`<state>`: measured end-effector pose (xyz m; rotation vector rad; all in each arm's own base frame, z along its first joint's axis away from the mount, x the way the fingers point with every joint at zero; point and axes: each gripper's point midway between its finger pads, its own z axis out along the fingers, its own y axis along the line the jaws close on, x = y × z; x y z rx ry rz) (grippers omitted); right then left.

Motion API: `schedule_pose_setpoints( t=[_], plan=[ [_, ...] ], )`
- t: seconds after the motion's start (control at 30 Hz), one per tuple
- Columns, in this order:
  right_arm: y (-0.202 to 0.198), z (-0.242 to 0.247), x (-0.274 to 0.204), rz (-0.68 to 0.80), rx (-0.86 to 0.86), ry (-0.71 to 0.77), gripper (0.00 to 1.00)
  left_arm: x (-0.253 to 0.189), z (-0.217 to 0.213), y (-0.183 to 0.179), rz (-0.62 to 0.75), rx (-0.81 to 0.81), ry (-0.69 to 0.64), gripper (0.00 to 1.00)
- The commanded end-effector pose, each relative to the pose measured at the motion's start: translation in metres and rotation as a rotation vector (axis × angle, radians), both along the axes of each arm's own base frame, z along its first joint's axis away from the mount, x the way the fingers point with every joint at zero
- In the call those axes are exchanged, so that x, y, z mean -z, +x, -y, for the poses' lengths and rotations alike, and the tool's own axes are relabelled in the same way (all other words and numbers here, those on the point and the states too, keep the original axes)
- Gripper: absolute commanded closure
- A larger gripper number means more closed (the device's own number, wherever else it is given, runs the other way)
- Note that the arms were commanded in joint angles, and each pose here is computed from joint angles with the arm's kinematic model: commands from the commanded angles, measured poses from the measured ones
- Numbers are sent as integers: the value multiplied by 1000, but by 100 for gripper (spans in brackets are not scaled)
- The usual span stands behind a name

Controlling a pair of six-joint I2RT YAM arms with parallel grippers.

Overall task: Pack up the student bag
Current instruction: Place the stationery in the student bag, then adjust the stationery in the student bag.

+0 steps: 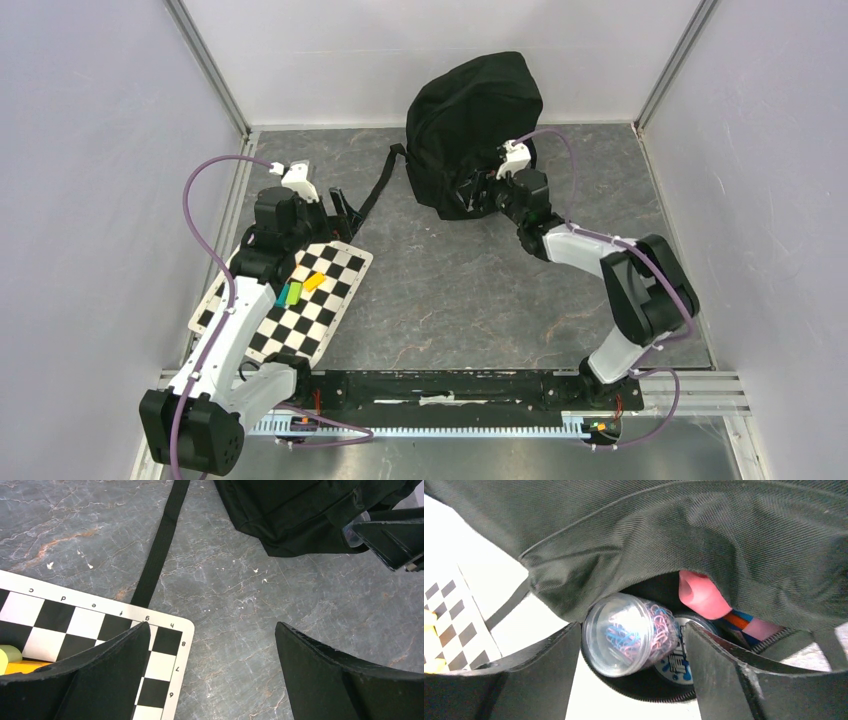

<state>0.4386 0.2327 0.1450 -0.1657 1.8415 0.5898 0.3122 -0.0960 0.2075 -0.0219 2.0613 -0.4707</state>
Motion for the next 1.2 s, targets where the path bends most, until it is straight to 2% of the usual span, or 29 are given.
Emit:
schedule_pose_setpoints(
  t=[0.0, 0.17, 0.23, 0.33, 0.43, 0.53, 0.83, 0.97, 1.07, 1.13, 1.17],
  plan=[
    [-8, 24, -40, 91, 12, -75, 15, -11, -3, 0, 46, -5, 28, 0],
    [-15, 68, -49, 113, 16, -219, 3, -12, -4, 0, 52, -6, 31, 0],
    [-14, 82, -45, 102, 0, -289, 3, -13, -4, 0, 54, -8, 31, 0],
    [-8, 94, -29, 54, -83, -347, 8, -13, -4, -1, 54, -6, 31, 0],
    [-2, 92, -9, 5, -215, -378, 20, -12, -3, -1, 49, -3, 28, 0],
    [3, 96, 15, -51, -320, -424, 28, -11, -3, -1, 46, 0, 26, 0],
    [26, 107, 36, -24, -419, -547, 32, -10, -2, 0, 40, 2, 25, 0],
    [34, 103, 36, -23, -456, -559, 50, -9, -2, 0, 38, 2, 23, 0],
    [36, 101, 30, -5, -470, -565, 69, -10, -2, 0, 40, 1, 24, 0],
    [34, 98, 23, 9, -480, -562, 92, -10, -2, 0, 40, 2, 22, 0],
    [32, 97, 20, 12, -486, -561, 100, -10, -2, 0, 40, 3, 22, 0]
  ],
)
